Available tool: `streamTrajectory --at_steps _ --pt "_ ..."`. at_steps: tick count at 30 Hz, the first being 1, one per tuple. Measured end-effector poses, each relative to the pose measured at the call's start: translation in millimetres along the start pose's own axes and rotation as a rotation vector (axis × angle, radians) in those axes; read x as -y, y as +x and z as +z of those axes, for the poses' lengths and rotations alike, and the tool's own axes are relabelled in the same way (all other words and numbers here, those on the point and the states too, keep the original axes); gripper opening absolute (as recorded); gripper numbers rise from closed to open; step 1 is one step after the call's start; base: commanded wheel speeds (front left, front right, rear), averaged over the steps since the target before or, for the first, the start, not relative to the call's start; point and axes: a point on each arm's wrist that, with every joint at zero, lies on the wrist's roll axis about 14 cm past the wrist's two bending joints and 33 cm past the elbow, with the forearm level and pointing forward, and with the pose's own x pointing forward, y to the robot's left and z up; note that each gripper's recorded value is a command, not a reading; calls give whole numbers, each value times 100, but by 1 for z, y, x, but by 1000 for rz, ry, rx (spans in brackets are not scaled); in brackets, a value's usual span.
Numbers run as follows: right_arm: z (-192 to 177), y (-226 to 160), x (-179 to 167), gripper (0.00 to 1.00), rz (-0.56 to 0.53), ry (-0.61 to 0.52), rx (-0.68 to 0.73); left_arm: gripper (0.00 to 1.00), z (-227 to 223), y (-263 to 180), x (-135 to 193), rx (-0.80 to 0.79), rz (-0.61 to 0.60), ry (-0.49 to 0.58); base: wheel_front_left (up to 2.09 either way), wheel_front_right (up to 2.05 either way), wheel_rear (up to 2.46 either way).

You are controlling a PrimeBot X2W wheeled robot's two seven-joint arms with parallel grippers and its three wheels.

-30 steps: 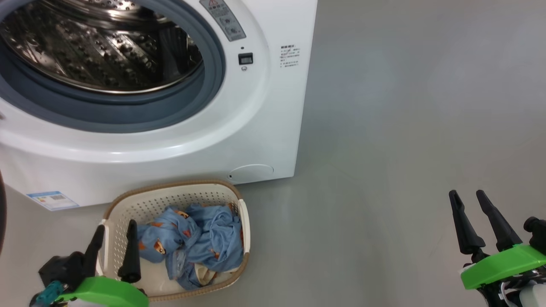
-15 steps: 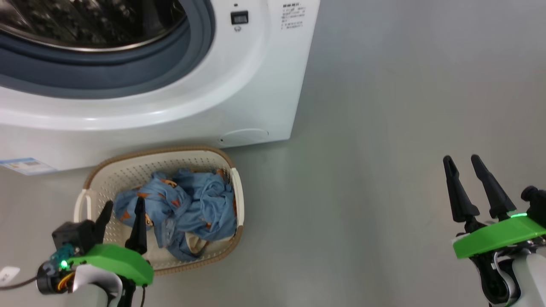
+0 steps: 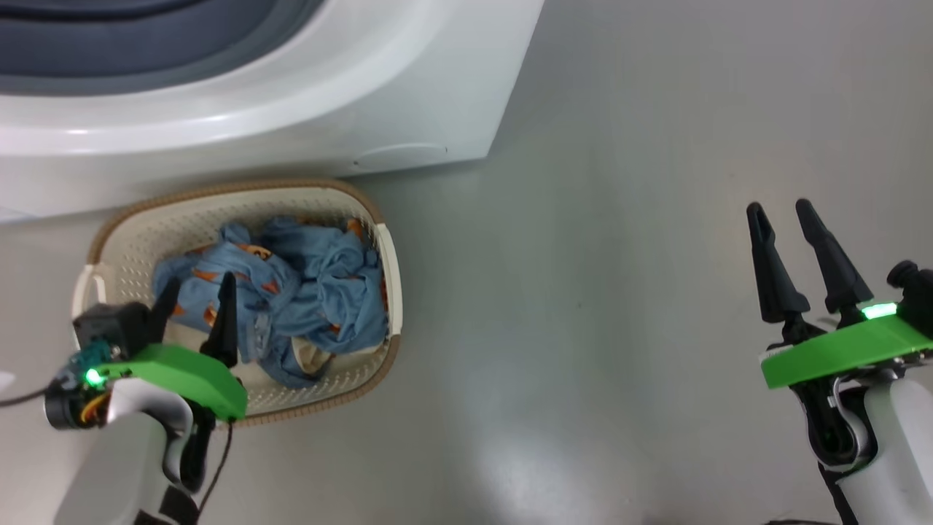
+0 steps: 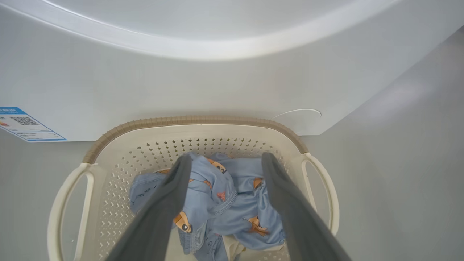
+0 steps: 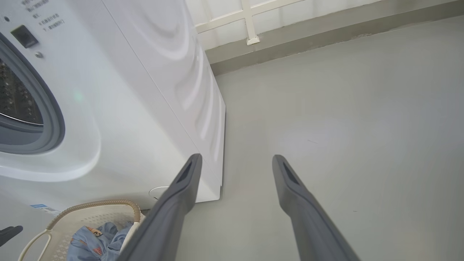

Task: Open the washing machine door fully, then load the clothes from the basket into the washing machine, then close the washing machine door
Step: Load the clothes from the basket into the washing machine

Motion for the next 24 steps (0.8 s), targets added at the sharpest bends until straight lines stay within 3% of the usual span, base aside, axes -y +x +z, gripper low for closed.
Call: streamTrajectory --at_steps 24 --pt "-75 40 8 100 -17 25 -133 100 -78 71 -48 -233 64 39 0 0 0"
